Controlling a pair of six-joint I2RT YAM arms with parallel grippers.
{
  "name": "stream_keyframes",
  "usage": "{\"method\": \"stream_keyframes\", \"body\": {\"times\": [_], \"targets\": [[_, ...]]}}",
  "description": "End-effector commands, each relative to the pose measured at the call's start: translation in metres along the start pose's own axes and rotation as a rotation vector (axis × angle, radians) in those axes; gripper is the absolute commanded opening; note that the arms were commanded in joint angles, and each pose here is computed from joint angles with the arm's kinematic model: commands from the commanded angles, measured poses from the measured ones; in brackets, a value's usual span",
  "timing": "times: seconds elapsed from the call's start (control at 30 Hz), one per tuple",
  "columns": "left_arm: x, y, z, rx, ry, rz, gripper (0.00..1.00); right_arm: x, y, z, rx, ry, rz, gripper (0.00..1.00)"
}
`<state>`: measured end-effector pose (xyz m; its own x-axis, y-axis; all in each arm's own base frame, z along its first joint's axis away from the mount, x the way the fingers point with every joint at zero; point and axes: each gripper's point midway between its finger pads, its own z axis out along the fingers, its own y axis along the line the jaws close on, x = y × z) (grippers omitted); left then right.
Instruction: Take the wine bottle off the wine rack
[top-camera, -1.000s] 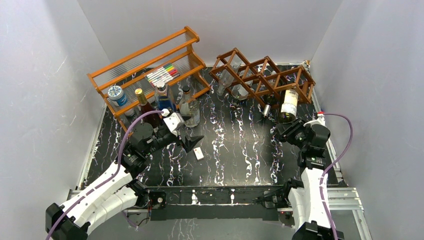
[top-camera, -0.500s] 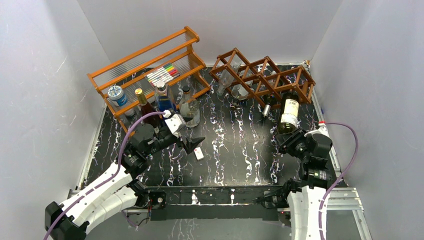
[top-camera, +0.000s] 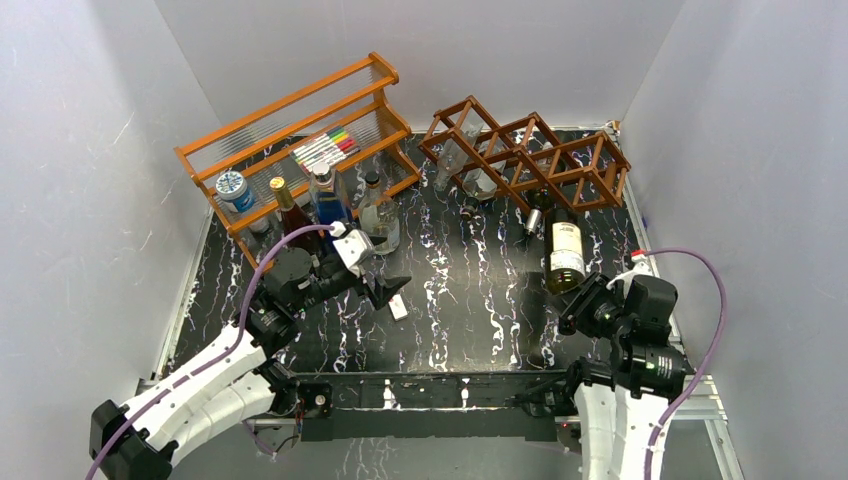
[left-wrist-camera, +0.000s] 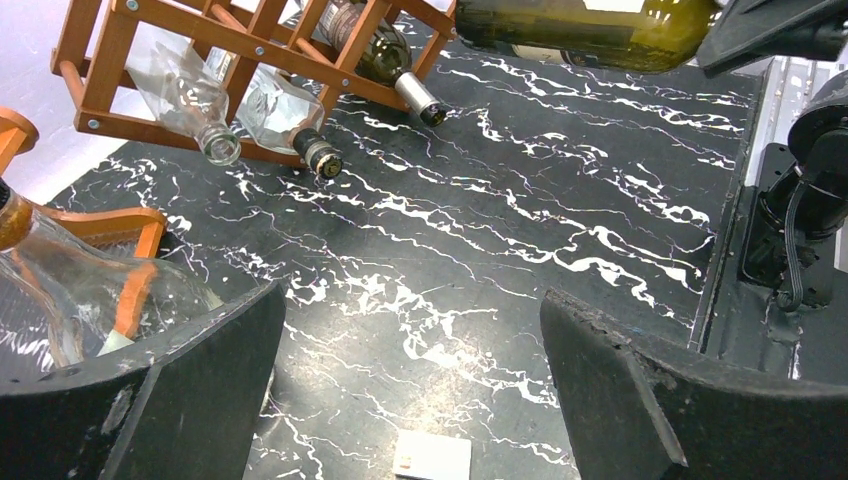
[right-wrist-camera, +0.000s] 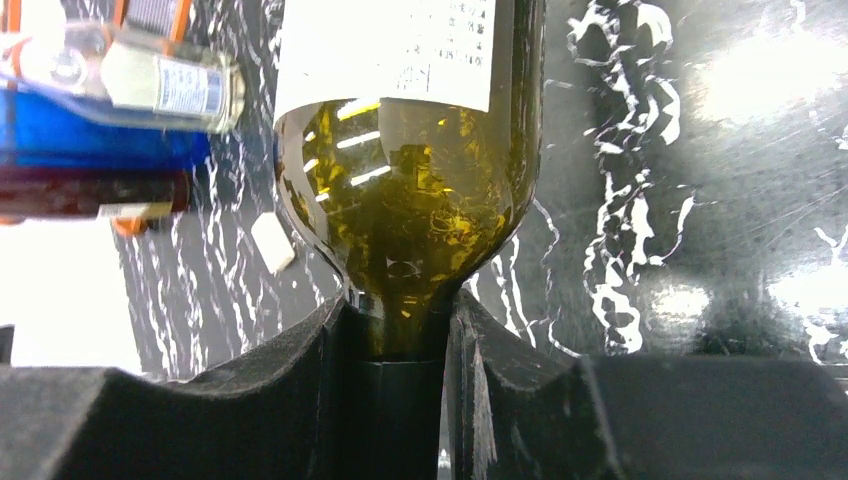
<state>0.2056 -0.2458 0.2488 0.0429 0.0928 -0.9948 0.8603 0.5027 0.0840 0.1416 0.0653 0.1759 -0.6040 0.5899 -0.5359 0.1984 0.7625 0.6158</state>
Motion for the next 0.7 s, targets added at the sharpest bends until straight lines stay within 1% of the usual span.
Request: {"method": "stream_keyframes", "body": {"times": [0.0,0.1,0.3,0.4,0.47,0.57,0.63,0.67], "targets": [[-0.004,-0.003,0.003,0.017,-0.009,-0.007,0.98,-0.009,0.042,-0.020,-0.178,0.037,-0.185,0.00],[-0.014,-0.004,0.007,0.013,-0.039,-0.081,0.98,0.012,0.049,-0.022,-0.240,0.176,-0.196,0.00],[-0.032,-0.023,0.019,0.133,-0.028,-0.202,0.98,0.030,0.062,-0.034,-0.290,0.338,-0.283,0.00],[-0.040,-0.035,0.026,0.208,-0.035,-0.261,0.97,0.039,0.068,-0.030,-0.316,0.439,-0.310,0.00],[-0.041,-0.036,0.035,0.225,-0.025,-0.298,0.96,0.047,0.066,-0.023,-0.301,0.519,-0.330,0.00],[-0.037,-0.036,0.053,0.220,0.014,-0.306,0.95,0.066,0.062,-0.012,-0.253,0.700,-0.382,0.00],[-0.030,-0.039,0.063,0.210,0.049,-0.284,0.94,0.065,0.069,-0.008,-0.246,0.741,-0.401,0.00],[-0.028,-0.043,0.067,0.213,0.059,-0.261,0.94,0.060,0.075,-0.005,-0.253,0.736,-0.405,0.00]]}}
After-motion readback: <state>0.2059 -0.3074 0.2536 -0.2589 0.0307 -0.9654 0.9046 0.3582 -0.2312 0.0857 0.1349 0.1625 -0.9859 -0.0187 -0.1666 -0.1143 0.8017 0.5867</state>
